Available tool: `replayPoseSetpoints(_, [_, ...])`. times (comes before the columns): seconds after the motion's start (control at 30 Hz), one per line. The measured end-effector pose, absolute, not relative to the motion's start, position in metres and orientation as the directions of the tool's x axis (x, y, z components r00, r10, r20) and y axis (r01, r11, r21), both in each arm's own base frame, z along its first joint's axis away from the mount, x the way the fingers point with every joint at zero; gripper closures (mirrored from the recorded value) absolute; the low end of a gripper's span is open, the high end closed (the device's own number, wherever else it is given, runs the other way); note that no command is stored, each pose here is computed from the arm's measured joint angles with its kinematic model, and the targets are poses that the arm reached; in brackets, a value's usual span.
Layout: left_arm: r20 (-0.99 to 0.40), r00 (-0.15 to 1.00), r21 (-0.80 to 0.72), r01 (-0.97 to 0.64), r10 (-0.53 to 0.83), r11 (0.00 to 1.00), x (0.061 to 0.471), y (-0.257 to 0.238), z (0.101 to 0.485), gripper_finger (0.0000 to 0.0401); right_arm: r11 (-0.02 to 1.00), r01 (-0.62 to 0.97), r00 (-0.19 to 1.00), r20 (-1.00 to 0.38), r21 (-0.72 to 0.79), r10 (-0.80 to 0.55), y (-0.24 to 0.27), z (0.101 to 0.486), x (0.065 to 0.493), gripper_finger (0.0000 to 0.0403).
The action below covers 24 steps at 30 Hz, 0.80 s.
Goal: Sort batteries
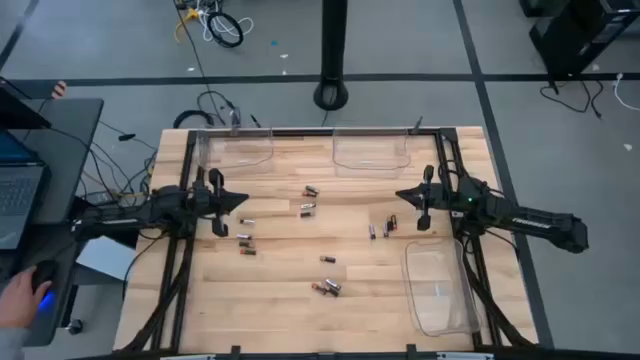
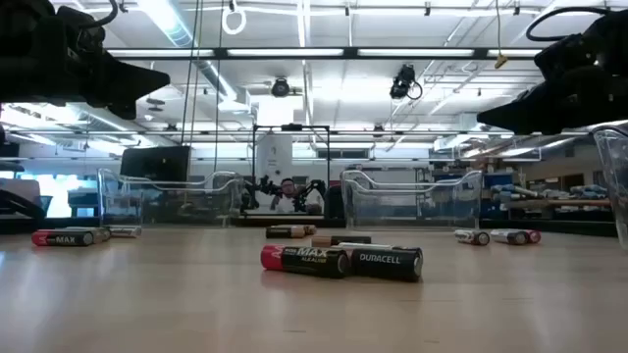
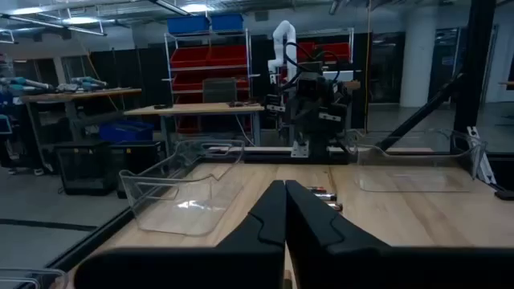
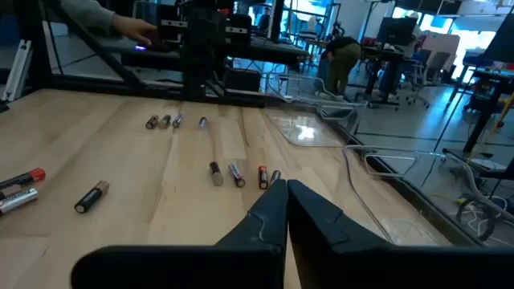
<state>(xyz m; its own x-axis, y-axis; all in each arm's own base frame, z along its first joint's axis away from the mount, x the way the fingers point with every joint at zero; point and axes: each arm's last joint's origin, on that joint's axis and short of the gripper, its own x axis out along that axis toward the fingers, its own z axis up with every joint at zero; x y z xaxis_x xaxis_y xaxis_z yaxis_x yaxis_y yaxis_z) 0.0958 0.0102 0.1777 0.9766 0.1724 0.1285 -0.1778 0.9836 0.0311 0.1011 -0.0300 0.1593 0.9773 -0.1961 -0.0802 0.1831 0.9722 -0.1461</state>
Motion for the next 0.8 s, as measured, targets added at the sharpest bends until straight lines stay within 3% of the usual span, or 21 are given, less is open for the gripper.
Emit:
replayPoseSetpoints(0.47, [0.126,0.977,0.032,-0.178,0.172,0.984,0.0958,0.0102,0.1774,0.0391,0.972,0.183,0.977,-0.080,-0.146,-0.196,-0.0300,0.1592,0.1011,0.0380])
replayPoseSetpoints(0.8, [0.034,0.970,0.004,-0.239,0.239,0.971,0.0964,0.0121,0.1686,0.0391,0.972,0.183,0.977,-0.081,-0.146,-0.196,-0.0300,0.1591,0.1012,0.0380])
